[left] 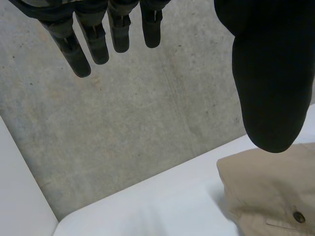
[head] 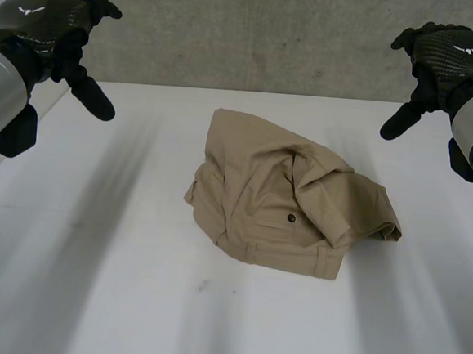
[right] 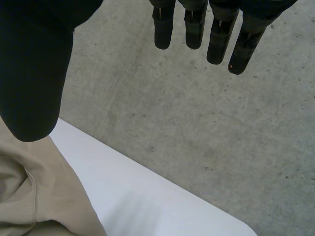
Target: Fold the shorts.
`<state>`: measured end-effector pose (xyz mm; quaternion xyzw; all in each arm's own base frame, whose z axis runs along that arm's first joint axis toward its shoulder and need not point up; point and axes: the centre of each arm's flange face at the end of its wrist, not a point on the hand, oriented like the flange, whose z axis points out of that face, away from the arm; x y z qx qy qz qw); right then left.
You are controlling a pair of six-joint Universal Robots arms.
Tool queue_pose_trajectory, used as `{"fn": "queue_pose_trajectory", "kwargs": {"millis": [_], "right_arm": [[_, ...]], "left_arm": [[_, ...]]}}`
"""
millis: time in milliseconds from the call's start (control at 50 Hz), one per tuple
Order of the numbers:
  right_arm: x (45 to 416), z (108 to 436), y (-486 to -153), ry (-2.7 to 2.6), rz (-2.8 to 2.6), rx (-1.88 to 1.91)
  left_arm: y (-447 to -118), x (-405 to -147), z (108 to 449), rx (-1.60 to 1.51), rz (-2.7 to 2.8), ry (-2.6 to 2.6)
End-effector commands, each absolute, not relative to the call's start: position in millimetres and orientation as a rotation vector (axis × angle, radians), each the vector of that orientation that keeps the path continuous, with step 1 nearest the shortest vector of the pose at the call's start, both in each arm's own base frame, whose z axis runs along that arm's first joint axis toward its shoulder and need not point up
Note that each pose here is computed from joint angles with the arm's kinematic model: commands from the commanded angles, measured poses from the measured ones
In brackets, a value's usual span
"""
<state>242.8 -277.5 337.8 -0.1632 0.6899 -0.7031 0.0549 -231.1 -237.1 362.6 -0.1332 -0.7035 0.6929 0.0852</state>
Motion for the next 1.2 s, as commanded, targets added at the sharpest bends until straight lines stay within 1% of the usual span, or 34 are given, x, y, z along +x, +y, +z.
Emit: {"fn": "queue_pose_trajectory", "kwargs": {"millis": [20, 60, 80, 140, 160, 180, 220, 240, 260, 300, 320, 380, 400, 460, 480, 560, 700, 840, 1000, 1080, 1140, 1200], "right_arm": [[249.3, 335.3, -275.1, 2.074, -2.124, -0.584], [252.5, 329.9, -274.2, 2.079, -2.105, -0.668], [257.1, 321.8, -273.6, 2.077, -2.082, -0.772], [264.3, 305.7, -274.7, 2.077, -2.036, -0.92], [266.7, 296.0, -275.9, 2.085, -2.01, -0.987], [267.5, 290.3, -276.0, 2.094, -1.991, -1.015], [267.5, 282.4, -276.0, 2.112, -1.963, -1.044], [266.7, 274.9, -276.0, 2.137, -1.935, -1.055], [265.3, 271.7, -276.3, 2.15, -1.924, -1.057], [263.1, 263.9, -275.0, 2.175, -1.893, -1.061], [261.9, 254.7, -271.4, 2.192, -1.847, -1.073], [257.7, 239.2, -266.2, 2.236, -1.788, -1.078], [256.4, 229.6, -262.3, 2.253, -1.758, -1.085], [253.3, 212.6, -257.5, 2.262, -1.735, -1.091], [251.5, 209.0, -257.4, 2.263, -1.736, -1.09], [239.6, 197.0, -259.0, 2.264, -1.751, -1.077], [227.3, 197.7, -260.9, 2.25, -1.765, -1.065], [222.6, 197.0, -264.5, 2.267, -1.772, -1.048], [222.6, 196.4, -264.1, 2.267, -1.77, -1.051], [222.8, 195.6, -263.2, 2.269, -1.766, -1.052], [223.2, 195.2, -262.5, 2.267, -1.763, -1.054], [223.1, 194.5, -262.1, 2.268, -1.761, -1.054]], "left_arm": [[-248.3, -236.9, 346.9, -0.408, 2.052, -2.109], [-253.7, -239.9, 339.3, -0.417, 2.045, -2.108], [-260.2, -243.4, 329.0, -0.434, 2.027, -2.113], [-271.1, -249.3, 308.8, -0.469, 1.99, -2.137], [-277.7, -254.0, 293.3, -0.5, 1.959, -2.156], [-281.0, -256.4, 285.3, -0.515, 1.945, -2.165], [-289.4, -260.3, 267.9, -0.537, 1.919, -2.191], [-296.0, -265.2, 248.8, -0.564, 1.882, -2.222], [-298.0, -268.1, 240.3, -0.578, 1.864, -2.234], [-299.0, -277.0, 223.7, -0.62, 1.829, -2.247], [-297.7, -288.2, 208.8, -0.664, 1.8, -2.245], [-299.4, -298.7, 187.9, -0.715, 1.777, -2.249], [-301.3, -302.6, 174.4, -0.747, 1.765, -2.256], [-303.4, -308.9, 157.1, -0.798, 1.759, -2.249], [-305.6, -312.5, 147.9, -0.83, 1.768, -2.233], [-313.0, -319.0, 129.9, -0.915, 1.829, -2.196], [-320.2, -331.7, 110.7, -1.078, 1.887, -2.161], [-323.1, -337.2, 103.2, -1.098, 1.895, -2.15], [-319.4, -344.8, 104.8, -1.109, 1.899, -2.113], [-323.4, -345.8, 110.4, -1.097, 1.942, -2.098], [-330.9, -341.5, 120.3, -1.039, 2.019, -2.115], [-343.6, -330.1, 133.0, -0.933, 2.133, -2.168]]}}
